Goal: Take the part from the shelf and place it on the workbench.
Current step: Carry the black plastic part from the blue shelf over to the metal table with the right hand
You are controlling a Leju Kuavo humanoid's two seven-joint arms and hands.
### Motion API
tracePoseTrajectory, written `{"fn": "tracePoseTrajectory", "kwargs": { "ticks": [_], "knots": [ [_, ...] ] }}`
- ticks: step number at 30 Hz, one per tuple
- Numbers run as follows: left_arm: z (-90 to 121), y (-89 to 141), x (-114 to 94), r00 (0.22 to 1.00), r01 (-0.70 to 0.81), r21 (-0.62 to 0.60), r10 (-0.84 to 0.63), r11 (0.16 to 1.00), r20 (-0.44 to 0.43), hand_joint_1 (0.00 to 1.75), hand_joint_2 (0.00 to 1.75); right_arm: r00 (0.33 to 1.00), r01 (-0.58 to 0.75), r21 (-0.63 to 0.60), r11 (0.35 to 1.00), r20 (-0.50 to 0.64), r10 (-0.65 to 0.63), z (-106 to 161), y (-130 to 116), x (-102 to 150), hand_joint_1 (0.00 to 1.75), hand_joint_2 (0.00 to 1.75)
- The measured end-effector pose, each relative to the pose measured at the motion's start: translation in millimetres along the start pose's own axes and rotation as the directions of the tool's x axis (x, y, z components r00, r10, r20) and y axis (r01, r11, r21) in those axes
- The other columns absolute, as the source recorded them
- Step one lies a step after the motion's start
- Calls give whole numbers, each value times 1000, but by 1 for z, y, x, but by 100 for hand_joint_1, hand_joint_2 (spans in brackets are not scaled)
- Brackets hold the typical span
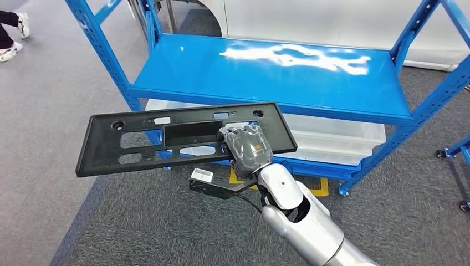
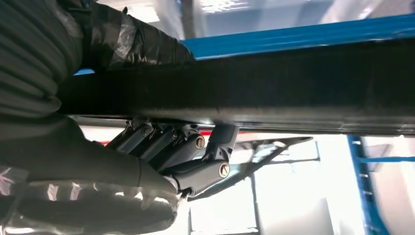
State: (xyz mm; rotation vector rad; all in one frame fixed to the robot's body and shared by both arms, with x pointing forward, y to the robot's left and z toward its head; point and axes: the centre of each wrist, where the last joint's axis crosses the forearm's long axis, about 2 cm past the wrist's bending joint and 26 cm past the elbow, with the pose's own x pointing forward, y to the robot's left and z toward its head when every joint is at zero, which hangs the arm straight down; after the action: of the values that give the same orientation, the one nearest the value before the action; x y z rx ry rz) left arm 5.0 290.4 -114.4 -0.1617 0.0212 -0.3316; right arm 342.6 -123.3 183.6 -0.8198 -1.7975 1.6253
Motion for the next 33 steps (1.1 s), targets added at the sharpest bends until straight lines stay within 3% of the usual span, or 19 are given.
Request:
{"fn": "tracePoseTrajectory", "kwargs": {
  "ticks": [18, 21, 27, 33],
  "knots": [
    [0, -2, 1, 1000, 5, 0, -5, 1000, 2, 0, 175, 1000, -2, 15, 1000, -12, 3, 6, 9, -4, 175, 175],
    [-1, -5, 2, 1000, 19, 0, -19, 1000, -11, 0, 175, 1000, -7, 23, 1000, -19, 8, 17, 18, -8, 175, 175],
    [-2, -10, -2, 998, 49, 4, -49, 999, -37, 0, 175, 999, -13, 18, 1000, -50, 14, 65, 39, -33, 175, 175],
    [-2, -11, -3, 998, 43, 0, -43, 999, -35, 0, 175, 998, -33, 25, 999, -52, 34, 81, 40, -44, 175, 175]
  ]
}}
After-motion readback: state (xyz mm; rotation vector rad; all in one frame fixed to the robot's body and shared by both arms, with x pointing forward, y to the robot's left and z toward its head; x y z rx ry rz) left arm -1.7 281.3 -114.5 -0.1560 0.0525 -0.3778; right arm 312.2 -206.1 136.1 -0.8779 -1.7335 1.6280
